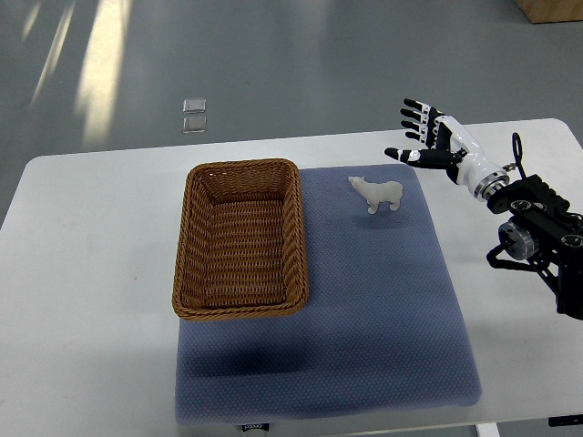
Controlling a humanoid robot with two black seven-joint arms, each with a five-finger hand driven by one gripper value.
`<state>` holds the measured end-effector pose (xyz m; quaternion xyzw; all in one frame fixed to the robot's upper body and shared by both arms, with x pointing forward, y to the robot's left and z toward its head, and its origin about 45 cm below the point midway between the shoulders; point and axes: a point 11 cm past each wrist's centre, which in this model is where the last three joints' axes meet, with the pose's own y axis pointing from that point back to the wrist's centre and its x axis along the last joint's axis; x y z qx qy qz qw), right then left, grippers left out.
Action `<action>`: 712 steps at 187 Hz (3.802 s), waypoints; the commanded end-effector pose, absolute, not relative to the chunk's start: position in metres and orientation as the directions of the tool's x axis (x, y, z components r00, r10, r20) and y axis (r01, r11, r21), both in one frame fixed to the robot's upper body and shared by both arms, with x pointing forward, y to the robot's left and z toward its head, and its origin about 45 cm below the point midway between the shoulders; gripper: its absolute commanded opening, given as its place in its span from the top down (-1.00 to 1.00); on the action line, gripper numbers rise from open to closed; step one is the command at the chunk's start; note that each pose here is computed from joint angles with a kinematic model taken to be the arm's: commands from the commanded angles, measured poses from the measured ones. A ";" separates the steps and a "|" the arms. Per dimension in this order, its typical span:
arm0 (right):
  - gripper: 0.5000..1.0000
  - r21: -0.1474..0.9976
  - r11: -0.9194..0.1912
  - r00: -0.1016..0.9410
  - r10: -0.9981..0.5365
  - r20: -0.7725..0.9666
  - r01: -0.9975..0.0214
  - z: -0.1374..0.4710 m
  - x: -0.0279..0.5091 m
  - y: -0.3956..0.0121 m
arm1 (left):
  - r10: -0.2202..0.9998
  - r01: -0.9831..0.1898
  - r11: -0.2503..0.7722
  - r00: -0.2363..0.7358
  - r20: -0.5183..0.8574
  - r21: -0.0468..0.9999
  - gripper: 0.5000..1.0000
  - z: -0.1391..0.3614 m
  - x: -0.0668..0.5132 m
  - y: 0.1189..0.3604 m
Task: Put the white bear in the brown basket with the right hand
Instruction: 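Reach the right hand toward the white polar bear figurine, then close the right hand fingers around the white bear, then lift the bear and carry it over the brown wicker basket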
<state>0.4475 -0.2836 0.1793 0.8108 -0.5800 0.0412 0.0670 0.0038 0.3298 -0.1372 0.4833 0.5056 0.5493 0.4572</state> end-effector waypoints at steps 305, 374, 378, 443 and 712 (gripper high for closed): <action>-0.20 0.305 -0.513 0.503 -0.306 0.808 -0.802 0.158 0.441 -0.268 | 0.991 -0.012 -0.078 -0.114 0.076 0.997 -1.00 -0.137 0.004 0.331; -0.04 0.310 -0.504 0.498 -0.294 0.815 -0.806 0.154 0.441 -0.262 | 0.990 -0.012 -0.080 -0.117 0.078 0.997 -1.00 -0.137 0.004 0.332; -0.02 0.311 -0.505 0.500 -0.295 0.814 -0.805 0.153 0.441 -0.259 | 0.990 -0.012 -0.080 -0.117 0.078 0.997 -1.00 -0.137 0.004 0.332; 0.56 0.326 -0.510 0.505 -0.260 0.823 -0.796 0.146 0.437 -0.256 | 0.990 -0.015 -0.084 -0.117 0.082 0.996 -1.00 -0.137 0.005 0.333; 0.99 0.128 -0.846 0.455 -0.145 0.878 -0.517 0.246 0.428 -0.077 | 0.990 -0.014 -0.087 -0.115 0.085 0.996 -1.00 -0.137 0.005 0.333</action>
